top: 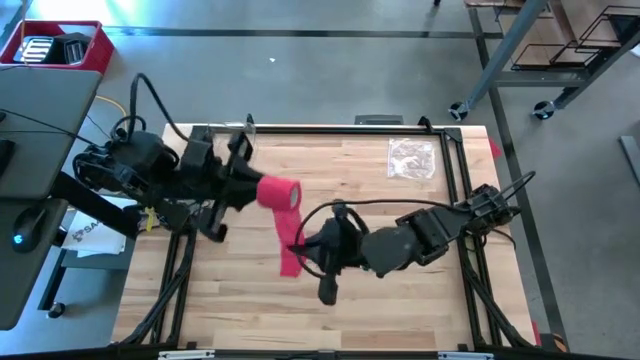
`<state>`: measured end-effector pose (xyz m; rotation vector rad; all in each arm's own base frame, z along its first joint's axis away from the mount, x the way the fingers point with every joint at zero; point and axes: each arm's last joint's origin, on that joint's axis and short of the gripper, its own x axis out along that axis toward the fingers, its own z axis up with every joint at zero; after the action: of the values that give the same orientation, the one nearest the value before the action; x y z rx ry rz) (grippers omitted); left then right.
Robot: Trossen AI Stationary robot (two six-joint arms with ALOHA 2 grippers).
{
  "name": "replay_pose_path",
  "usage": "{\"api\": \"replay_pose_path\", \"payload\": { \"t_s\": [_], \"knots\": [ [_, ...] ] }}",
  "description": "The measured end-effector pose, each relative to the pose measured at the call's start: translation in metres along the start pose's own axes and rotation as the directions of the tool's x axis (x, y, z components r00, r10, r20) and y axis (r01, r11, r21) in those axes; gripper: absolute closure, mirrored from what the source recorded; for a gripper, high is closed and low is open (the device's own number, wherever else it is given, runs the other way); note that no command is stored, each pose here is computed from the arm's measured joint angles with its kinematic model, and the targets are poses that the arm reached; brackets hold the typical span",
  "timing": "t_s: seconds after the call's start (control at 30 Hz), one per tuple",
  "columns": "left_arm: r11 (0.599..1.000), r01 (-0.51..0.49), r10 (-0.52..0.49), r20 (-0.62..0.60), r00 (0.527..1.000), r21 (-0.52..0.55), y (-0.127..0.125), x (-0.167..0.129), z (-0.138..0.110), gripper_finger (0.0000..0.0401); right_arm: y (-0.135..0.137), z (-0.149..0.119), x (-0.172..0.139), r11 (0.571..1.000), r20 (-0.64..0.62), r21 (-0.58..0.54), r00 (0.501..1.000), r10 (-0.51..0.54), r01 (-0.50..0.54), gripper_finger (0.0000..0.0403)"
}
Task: Roll bandage
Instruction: Roll the red bandage
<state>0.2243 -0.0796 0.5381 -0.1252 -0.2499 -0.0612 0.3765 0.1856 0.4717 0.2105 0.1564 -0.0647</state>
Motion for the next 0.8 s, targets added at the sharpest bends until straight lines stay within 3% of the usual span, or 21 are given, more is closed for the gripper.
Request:
{"api": "replay_pose_path", "payload": {
  "t_s": [0.27, 0.5, 0.8],
  "knots": [
    [0.998, -0.012, 0.012, 0.004, 1.000, 0.069, 0.001, 0.000, 0.001, 0.0387, 0.002, 0.024, 0.000, 0.997, 0.210, 0.007, 0.975, 0.079, -0.082, 0.0403],
    [0.995, 0.003, -0.002, -0.016, 1.000, 0.098, -0.001, 0.000, -0.001, 0.0387, 0.005, 0.039, -0.003, 0.971, 0.332, 0.010, 0.917, 0.222, -0.239, 0.0403],
    [0.996, 0.014, -0.012, -0.015, 1.000, 0.092, -0.003, -0.001, -0.001, 0.0387, 0.005, 0.055, -0.009, 0.940, 0.473, -0.005, 0.827, 0.304, -0.342, 0.0403]
  ]
}}
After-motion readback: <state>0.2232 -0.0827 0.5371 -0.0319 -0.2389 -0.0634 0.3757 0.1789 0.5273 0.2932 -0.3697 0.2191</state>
